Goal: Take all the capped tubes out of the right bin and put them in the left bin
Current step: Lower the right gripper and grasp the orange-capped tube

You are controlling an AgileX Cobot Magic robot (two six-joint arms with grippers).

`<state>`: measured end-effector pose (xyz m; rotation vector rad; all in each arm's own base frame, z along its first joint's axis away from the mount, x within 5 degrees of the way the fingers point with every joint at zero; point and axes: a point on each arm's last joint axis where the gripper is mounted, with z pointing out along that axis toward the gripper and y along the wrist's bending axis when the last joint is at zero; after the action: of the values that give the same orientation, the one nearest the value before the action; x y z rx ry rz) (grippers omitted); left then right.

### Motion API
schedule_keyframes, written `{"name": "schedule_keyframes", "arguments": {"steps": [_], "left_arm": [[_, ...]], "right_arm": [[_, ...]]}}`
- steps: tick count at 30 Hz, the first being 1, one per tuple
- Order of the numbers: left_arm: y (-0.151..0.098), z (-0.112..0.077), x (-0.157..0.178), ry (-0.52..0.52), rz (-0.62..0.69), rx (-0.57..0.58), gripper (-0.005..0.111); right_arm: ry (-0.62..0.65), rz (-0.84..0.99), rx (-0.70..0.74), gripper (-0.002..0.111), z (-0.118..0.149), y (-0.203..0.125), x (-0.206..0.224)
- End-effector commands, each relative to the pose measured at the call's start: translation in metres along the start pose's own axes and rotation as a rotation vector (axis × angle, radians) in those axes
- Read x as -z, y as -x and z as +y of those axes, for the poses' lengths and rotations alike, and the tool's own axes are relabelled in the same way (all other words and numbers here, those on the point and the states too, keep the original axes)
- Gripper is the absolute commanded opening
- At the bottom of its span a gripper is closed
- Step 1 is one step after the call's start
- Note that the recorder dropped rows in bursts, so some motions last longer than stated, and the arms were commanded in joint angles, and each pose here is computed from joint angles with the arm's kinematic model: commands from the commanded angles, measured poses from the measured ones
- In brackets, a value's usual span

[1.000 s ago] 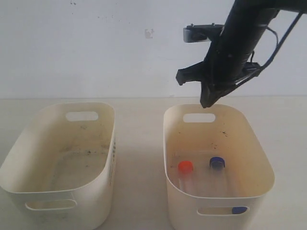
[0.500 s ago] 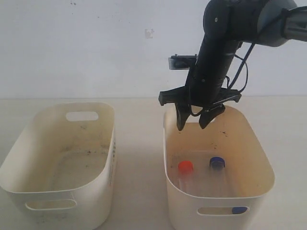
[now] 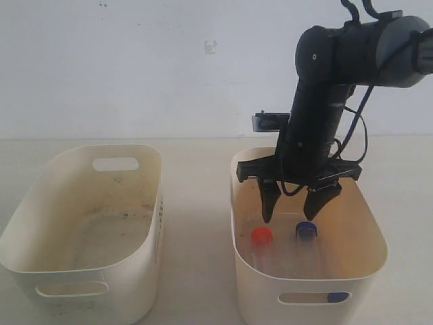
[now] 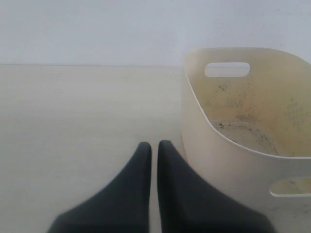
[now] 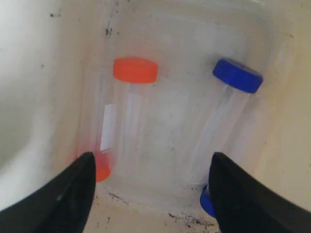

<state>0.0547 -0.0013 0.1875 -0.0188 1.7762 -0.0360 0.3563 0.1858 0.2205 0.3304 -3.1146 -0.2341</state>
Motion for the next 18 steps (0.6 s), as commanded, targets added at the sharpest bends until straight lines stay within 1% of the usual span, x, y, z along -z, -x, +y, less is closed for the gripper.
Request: {"name": "schedule_keyframes", "arguments": {"steps": [1,5,11,18], "left_arm": [[0.0,0.0,0.0,0.003,-0.004,0.004,0.004],[0.0,0.0,0.0,0.003,-0.004,0.004,0.004],[0.0,0.0,0.0,0.003,-0.004,0.004,0.004],[0.0,0.0,0.0,0.003,-0.004,0.004,0.004]], "right_arm": [[-0.007,0.005,-0.014,0.063,0.0,-0.005,0.001],[-0.015,0.042,-0.019,0.063,-0.002,-0.001,-0.014],[0.015,0.1,0.001,0.063,0.001,0.001,-0.035],[0.004,0.147,0.05,0.063,0.011,0.0,-0.056]]}}
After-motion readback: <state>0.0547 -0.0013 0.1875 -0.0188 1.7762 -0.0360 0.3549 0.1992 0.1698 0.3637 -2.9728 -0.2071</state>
